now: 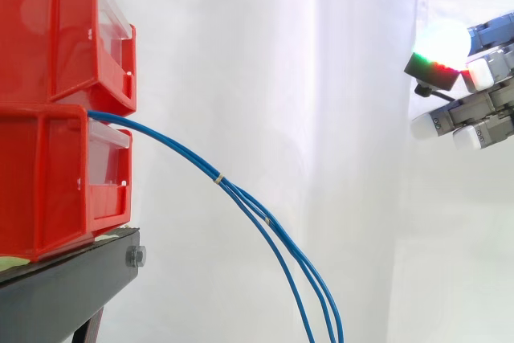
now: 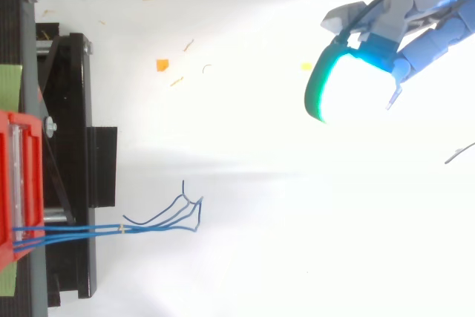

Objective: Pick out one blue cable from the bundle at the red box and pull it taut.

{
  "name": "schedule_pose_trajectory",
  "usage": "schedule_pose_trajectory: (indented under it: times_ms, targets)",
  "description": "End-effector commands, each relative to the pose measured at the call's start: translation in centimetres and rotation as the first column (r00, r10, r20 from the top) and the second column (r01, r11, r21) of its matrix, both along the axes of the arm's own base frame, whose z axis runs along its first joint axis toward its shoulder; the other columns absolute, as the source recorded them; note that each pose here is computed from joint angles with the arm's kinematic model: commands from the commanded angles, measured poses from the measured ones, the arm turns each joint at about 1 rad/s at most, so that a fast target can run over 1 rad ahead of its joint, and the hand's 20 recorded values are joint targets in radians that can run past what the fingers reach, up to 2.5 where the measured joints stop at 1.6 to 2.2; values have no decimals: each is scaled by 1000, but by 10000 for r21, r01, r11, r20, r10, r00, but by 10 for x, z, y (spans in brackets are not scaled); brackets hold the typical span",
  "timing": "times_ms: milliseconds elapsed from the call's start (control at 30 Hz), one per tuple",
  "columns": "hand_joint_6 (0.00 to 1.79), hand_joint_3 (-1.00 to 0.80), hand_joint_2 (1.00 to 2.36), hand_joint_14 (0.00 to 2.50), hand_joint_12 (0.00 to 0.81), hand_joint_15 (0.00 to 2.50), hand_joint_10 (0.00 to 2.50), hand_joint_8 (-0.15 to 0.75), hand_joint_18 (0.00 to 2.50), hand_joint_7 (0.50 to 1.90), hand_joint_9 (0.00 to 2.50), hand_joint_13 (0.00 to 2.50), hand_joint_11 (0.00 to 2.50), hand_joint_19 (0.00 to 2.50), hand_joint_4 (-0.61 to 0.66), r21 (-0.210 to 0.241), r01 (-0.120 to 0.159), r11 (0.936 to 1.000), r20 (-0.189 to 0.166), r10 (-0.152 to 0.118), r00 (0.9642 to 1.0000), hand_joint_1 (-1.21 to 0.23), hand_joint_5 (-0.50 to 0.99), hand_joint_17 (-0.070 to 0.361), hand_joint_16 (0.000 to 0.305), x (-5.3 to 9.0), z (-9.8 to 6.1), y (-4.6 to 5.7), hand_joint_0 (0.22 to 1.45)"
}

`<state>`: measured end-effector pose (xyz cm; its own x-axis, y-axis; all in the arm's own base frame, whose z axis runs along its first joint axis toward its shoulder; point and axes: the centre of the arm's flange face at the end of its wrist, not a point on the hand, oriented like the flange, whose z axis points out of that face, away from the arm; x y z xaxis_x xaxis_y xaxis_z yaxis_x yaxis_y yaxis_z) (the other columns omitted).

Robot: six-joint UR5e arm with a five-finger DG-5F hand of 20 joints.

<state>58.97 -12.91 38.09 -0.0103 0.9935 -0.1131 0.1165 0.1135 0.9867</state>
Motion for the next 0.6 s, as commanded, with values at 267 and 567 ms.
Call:
schedule_pose_trajectory:
  times_ms: [267, 567]
  targets:
    - [502, -500, 1000, 2, 253, 84, 13, 179, 0, 817, 351, 61, 340, 347, 132, 9, -28, 10000, -10, 28, 10000, -427, -227, 82, 36, 0, 0, 1, 505]
    - [502, -500, 1000, 6, 277, 144, 16, 250, 430, 719, 697, 570, 430, 294, 193, -39, -18, 10000, 6, 18, 10000, -662, -199, 90, 40, 0, 0, 1, 536]
